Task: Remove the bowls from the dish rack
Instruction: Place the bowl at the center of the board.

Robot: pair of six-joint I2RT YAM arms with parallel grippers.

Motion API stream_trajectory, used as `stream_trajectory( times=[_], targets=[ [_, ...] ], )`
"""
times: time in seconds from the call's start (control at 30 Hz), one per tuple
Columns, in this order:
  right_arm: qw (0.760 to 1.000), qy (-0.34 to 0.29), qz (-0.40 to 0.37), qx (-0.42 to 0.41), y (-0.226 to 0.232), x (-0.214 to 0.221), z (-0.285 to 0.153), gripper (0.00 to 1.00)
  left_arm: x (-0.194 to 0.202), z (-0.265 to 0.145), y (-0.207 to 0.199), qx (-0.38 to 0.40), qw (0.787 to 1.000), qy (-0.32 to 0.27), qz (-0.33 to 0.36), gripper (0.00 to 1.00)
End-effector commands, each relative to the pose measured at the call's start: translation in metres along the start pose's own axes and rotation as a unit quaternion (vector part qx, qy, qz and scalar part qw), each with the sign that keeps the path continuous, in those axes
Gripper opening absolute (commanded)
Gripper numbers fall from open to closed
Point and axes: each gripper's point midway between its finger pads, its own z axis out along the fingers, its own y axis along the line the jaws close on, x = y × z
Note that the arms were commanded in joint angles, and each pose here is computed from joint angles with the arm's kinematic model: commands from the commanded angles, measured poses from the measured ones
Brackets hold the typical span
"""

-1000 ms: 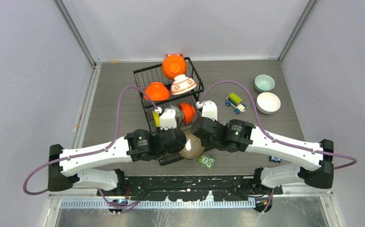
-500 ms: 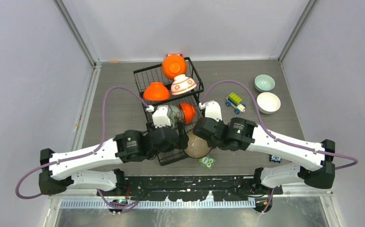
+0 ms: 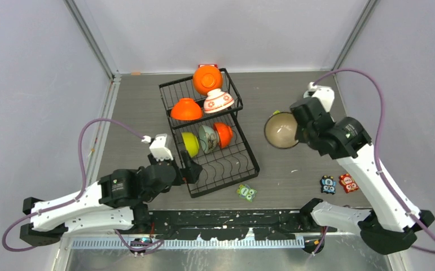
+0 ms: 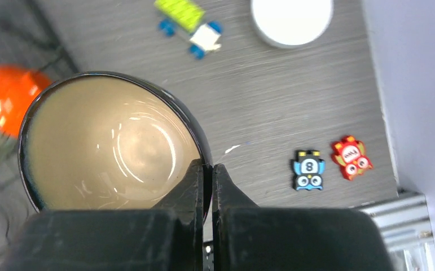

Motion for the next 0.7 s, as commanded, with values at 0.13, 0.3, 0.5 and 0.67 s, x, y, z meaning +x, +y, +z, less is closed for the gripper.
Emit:
stream_trajectory(
  times=[0.13, 0.3, 0.5, 0.67],
  targets=[
    [0.975, -0.085, 0.202, 0.026, -0.029, -0.092, 0.065, 0.01, 0.010, -0.006, 0.053, -0.027, 0.999, -0.028, -0.017, 1.00],
    [0.950, -0.123, 0.287, 0.026, -0.024, -0.144, 0.123, 0.01, 0.015, -0.005, 0.061, -0.027, 0.999, -0.030, -0.016, 1.00],
    [0.957, -0.095, 0.270, 0.040, -0.005, -0.172, 0.207, 0.01, 0.022, 0.004, 0.063, -0.035, 0.999, -0.029, -0.008, 1.00],
    [0.957, -0.090, 0.272, 0.055, -0.006, -0.180, 0.266, 0.01, 0.023, 0.014, 0.057, -0.032, 0.999, -0.038, 0.011, 1.00]
  ],
)
